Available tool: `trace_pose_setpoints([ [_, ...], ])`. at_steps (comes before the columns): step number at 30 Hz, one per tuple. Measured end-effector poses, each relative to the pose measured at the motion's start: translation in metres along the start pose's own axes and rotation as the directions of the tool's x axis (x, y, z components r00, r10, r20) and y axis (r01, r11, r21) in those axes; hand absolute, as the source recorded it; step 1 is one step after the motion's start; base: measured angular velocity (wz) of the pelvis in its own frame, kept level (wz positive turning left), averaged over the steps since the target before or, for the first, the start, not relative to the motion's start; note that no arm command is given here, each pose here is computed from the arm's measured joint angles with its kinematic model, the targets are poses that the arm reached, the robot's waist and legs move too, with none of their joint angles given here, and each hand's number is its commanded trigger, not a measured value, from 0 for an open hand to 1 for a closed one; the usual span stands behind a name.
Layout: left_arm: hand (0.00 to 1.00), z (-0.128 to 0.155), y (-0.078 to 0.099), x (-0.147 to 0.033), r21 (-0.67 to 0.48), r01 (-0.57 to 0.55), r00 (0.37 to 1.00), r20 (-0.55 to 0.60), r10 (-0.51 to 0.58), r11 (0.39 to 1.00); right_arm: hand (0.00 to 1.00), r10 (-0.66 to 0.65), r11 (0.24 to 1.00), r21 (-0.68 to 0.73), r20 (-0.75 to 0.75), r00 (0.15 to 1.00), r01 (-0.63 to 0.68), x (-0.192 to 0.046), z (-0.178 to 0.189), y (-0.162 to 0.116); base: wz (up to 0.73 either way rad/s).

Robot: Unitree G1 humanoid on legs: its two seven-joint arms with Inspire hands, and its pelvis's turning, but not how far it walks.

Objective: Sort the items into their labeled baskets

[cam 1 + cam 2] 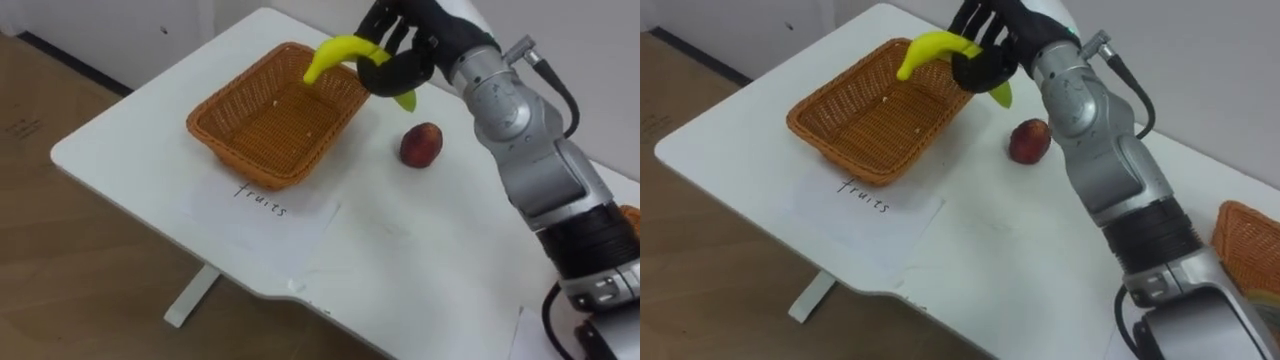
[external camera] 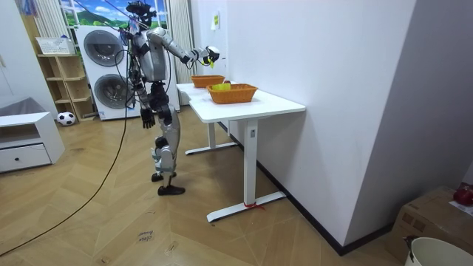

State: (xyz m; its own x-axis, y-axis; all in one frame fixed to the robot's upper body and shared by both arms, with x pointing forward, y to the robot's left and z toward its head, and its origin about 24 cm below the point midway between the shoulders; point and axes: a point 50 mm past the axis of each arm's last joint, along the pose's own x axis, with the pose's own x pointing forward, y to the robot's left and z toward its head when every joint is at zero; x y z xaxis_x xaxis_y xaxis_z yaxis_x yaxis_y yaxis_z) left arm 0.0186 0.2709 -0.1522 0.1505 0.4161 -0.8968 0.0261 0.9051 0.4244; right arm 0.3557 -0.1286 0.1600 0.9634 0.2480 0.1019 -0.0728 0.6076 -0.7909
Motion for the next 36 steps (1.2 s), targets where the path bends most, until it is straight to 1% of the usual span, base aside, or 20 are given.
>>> trace_pose_setpoints([
  [4, 0.0, -0.003, 0.0, -0.001, 0.002, 0.0, 1.0, -0.005, 0.0, 1.0, 1.0, -0.02, 1.0, 0.014, 0.001, 1.0, 0.02, 0.0, 0.001, 0.001, 0.05],
  [7, 0.0, -0.002, 0.001, -0.001, 0.035, -0.002, 1.0, 0.004, 0.002, 0.999, 1.0, -0.029, 0.999, 0.028, -0.001, 1.0, 0.029, 0.0, 0.001, 0.004, 0.03],
  [12, 0.0, 0.002, 0.003, -0.001, 0.059, -0.002, 1.0, 0.021, 0.001, 0.998, 1.0, -0.01, 1.0, 0.026, 0.01, 1.0, 0.01, 0.001, 0.001, 0.014, 0.05],
  [19, 0.0, 0.005, 0.008, 0.0, 0.1, -0.015, 0.999, 0.042, 0.011, 0.995, 1.0, 0.006, 1.0, 0.001, -0.028, 1.0, -0.006, 0.001, -0.01, 0.026, 0.0],
  [22, 0.0, 0.004, 0.011, 0.0, 0.104, -0.023, 0.999, 0.041, 0.019, 0.994, 1.0, 0.023, 1.0, -0.008, -0.027, 0.999, -0.023, 0.001, -0.01, 0.034, 0.0],
  [29, 0.0, 0.002, 0.013, 0.0, 0.107, -0.013, 0.999, 0.03, 0.01, 0.994, 1.0, 0.072, 0.997, -0.023, -0.056, 0.996, -0.074, 0.001, -0.015, 0.049, 0.0],
  [36, 0.0, 0.002, 0.014, 0.0, 0.109, -0.011, 1.0, 0.029, 0.008, 0.994, 1.0, 0.084, 0.996, -0.013, -0.048, 0.995, -0.085, 0.001, -0.012, 0.054, 0.0],
])
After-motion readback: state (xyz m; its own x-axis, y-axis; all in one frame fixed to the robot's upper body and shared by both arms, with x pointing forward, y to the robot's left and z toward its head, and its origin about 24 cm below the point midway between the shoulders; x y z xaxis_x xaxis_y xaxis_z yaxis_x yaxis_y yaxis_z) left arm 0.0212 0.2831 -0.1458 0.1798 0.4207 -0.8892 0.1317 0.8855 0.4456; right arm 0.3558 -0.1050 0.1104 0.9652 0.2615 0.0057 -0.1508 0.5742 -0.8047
